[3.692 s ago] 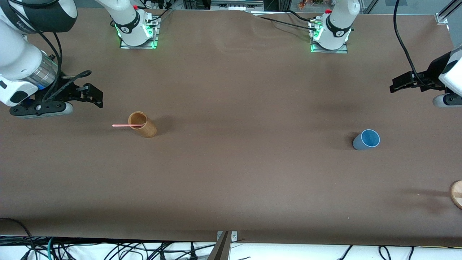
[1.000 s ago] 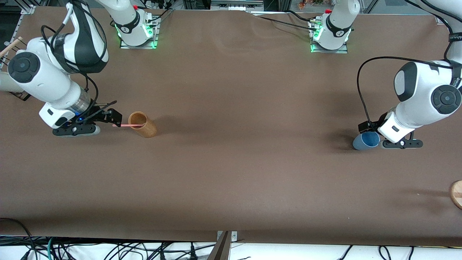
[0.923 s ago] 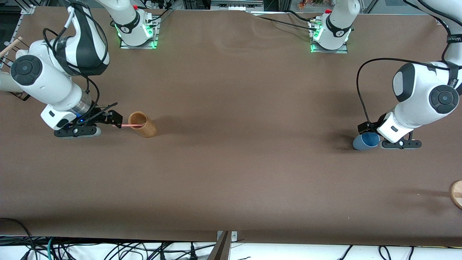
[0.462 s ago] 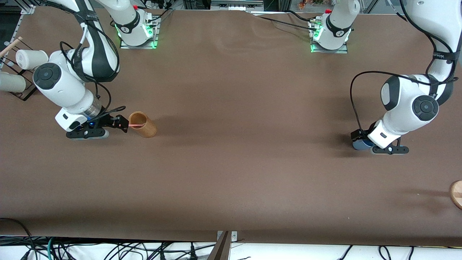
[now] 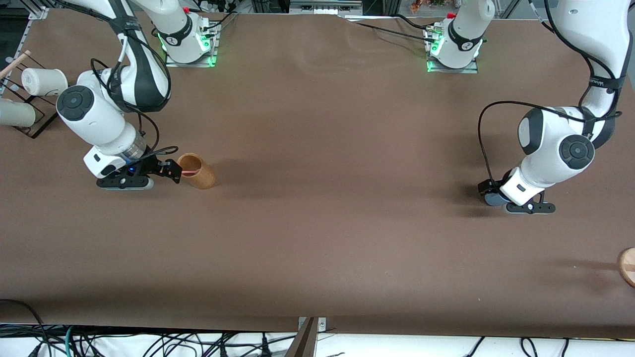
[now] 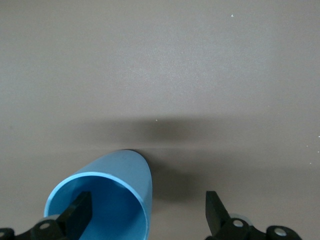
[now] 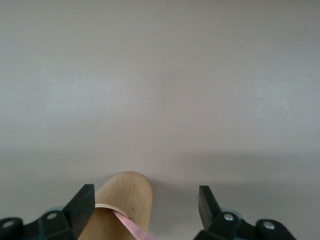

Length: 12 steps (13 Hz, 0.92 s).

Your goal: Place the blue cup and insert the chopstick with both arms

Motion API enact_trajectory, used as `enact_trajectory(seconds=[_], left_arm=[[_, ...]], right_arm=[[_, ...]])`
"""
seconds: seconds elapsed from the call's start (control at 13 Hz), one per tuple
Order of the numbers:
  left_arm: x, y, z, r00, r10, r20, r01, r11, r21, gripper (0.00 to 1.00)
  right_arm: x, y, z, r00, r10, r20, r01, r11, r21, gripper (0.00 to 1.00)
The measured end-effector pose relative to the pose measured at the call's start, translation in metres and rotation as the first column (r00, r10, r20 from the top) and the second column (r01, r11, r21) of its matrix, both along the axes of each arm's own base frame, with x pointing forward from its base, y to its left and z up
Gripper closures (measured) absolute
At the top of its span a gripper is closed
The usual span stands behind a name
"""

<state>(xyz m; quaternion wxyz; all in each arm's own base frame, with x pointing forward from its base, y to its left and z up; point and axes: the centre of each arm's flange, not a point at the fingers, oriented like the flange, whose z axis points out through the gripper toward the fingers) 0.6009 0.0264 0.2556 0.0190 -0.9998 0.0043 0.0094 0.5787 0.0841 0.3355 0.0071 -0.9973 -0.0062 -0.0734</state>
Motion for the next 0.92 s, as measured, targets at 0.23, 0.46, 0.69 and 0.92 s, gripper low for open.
enact_trajectory(seconds=[0.23, 0.46, 0.69, 0.92], left_arm=[[-0.007, -0.001, -0.012, 1.000, -0.002, 0.014, 0.002, 1.000, -0.002, 0.06], [-0.007, 0.000, -0.014, 1.000, -0.001, 0.016, 0.001, 1.000, -0.003, 0.26], [-0.007, 0.003, -0.015, 1.000, 0.003, 0.016, -0.003, 1.000, -0.001, 0.60], [-0.007, 0.005, -0.017, 1.000, 0.005, 0.014, -0.005, 1.000, -0.001, 0.94]], right_arm=[[0.000, 0.000, -0.005, 1.000, -0.002, -0.003, 0.002, 1.000, -0.001, 0.28], [0.000, 0.000, -0.005, 1.000, -0.002, -0.002, 0.002, 1.000, 0.000, 0.51], [0.000, 0.010, -0.004, 1.000, 0.014, 0.005, -0.014, 1.000, 0.004, 0.88], [-0.001, 0.020, 0.001, 1.000, 0.021, 0.017, -0.021, 1.000, 0.011, 0.97]])
